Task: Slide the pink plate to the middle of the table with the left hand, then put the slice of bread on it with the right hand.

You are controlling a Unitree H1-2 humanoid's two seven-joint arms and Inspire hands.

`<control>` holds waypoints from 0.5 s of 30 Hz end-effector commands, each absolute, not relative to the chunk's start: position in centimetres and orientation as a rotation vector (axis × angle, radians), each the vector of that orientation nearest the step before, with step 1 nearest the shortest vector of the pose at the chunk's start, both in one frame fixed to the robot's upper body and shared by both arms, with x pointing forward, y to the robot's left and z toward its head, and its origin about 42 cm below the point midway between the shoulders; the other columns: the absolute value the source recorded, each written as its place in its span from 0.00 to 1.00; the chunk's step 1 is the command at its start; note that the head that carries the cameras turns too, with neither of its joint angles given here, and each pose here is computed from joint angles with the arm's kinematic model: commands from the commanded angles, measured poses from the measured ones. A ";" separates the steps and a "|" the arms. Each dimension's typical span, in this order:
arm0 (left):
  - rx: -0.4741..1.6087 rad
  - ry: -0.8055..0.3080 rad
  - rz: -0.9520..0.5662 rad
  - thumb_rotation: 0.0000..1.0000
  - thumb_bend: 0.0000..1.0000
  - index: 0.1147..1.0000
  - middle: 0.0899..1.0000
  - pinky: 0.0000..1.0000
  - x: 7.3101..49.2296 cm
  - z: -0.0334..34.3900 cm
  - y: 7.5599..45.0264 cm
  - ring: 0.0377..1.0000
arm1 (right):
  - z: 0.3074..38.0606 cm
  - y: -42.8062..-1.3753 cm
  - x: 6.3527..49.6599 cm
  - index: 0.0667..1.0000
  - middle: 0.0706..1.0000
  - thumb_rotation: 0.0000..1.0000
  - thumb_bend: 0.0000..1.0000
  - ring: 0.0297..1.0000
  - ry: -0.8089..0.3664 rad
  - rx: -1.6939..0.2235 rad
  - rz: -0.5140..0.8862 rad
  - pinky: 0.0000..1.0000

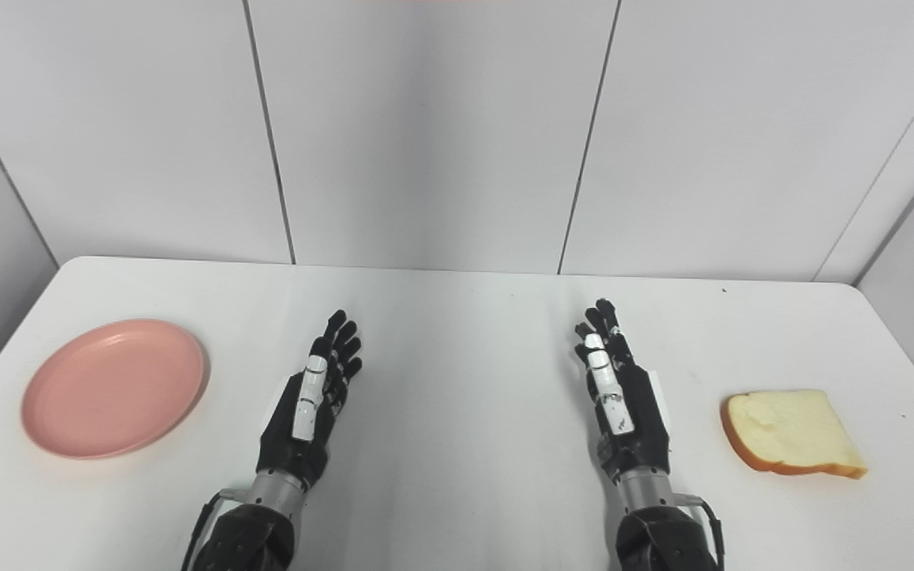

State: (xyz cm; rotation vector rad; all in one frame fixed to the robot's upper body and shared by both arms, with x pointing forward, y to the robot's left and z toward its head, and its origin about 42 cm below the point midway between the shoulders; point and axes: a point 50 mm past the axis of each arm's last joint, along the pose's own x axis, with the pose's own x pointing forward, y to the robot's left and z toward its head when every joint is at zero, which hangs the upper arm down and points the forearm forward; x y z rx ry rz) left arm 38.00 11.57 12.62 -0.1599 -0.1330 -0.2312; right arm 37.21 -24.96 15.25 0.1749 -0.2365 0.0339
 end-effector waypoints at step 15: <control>-0.166 -0.115 -0.221 1.00 0.64 1.00 1.00 1.00 37.8 12.2 11.4 1.00 | 16.5 -24.7 37.5 0.97 0.97 0.73 0.68 0.95 -0.284 0.181 0.052 0.98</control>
